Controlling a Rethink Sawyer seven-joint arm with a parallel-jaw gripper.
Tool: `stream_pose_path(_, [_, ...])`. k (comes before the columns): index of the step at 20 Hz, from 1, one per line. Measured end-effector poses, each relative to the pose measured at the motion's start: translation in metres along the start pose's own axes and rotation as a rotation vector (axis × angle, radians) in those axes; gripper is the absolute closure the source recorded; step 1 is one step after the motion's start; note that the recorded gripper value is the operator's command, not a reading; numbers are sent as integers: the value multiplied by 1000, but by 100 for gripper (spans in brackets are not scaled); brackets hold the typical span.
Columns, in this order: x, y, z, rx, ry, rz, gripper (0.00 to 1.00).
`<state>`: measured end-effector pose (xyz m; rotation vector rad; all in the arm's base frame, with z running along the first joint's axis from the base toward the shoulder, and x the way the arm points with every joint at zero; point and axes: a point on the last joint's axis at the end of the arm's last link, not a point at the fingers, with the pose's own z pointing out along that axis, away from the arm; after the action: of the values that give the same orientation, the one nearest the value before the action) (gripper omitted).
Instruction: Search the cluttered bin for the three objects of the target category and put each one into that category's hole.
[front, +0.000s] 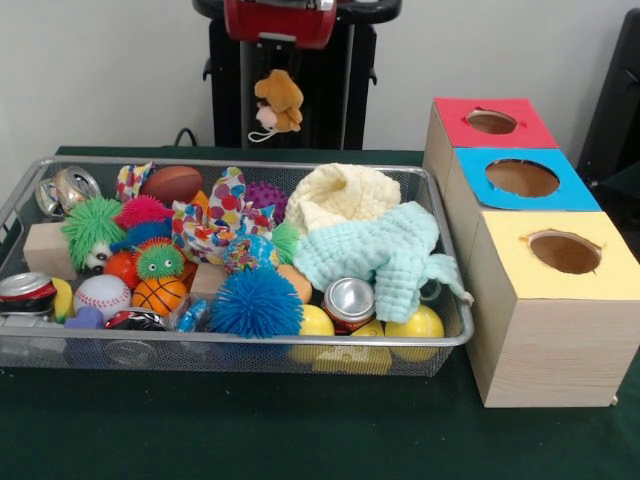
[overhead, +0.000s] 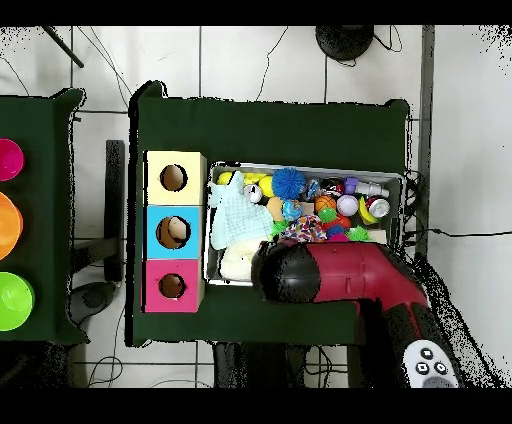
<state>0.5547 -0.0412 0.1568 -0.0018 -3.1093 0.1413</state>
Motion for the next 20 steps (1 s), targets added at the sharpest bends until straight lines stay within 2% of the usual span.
stream_pose_path(11, [9, 44, -7, 24, 13, -39, 100])
stream_pose_path(20, [14, 66, -12, 26, 20, -32, 100])
